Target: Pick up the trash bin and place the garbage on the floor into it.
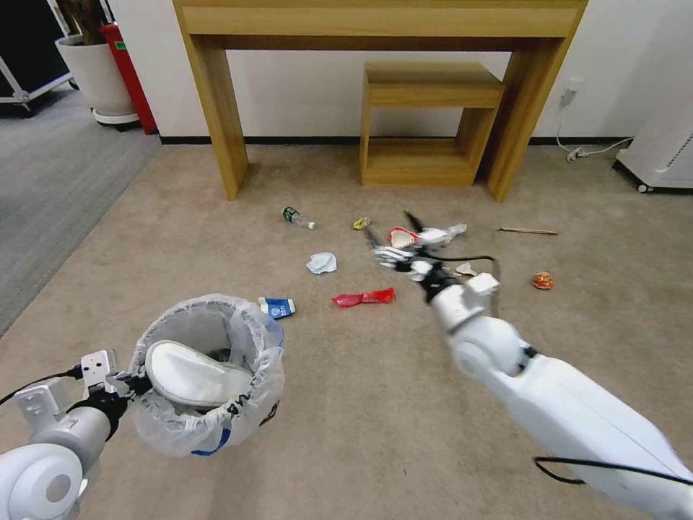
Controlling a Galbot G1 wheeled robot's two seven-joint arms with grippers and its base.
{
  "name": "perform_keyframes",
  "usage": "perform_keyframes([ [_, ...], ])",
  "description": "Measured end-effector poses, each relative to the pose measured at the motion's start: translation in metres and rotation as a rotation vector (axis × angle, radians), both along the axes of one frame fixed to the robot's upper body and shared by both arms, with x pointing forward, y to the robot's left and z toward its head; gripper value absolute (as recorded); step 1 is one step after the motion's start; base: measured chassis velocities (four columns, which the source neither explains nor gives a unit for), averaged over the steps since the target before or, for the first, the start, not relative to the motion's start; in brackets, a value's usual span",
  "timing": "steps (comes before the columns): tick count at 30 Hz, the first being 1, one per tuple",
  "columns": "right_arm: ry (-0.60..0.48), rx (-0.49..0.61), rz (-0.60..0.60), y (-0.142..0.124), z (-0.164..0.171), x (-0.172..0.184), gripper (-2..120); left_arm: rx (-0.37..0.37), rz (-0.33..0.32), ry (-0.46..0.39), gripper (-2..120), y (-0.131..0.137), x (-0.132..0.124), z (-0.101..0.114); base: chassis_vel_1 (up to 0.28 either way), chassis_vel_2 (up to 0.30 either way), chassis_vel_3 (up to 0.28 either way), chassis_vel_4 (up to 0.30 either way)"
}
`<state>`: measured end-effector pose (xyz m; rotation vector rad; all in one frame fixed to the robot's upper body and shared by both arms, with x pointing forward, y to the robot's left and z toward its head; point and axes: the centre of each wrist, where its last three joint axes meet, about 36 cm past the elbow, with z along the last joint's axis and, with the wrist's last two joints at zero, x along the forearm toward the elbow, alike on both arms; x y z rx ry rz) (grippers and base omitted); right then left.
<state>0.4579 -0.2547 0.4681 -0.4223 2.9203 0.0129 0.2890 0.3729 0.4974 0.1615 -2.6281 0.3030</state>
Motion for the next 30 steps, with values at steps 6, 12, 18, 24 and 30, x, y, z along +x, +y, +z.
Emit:
perform_keyframes([
  [6,0.058,-0.021,-0.188,-0.031,-0.001,-0.023,100,0.009,-0.007,-0.001,1,0.001,-0.002,0.004,0.000,0.000,0.000,0.000],
  [12,0.078,-0.018,-0.310,-0.053,-0.010,-0.046,100,0.019,-0.015,-0.006,1,0.004,-0.004,0.010,0.000,0.000,0.000,0.000],
  [18,0.092,-0.009,-0.363,-0.061,-0.025,-0.068,100,0.011,-0.017,-0.004,1,0.005,-0.005,0.012,0.000,0.000,0.000,0.000],
  [24,0.090,-0.019,-0.395,-0.071,-0.036,-0.088,100,0.007,-0.021,0.002,1,0.007,-0.003,0.010,0.000,0.000,0.000,0.000],
  [30,0.079,-0.021,-0.405,-0.076,-0.038,-0.093,100,-0.002,-0.023,0.001,1,0.007,-0.001,0.006,0.000,0.000,0.000,0.000],
])
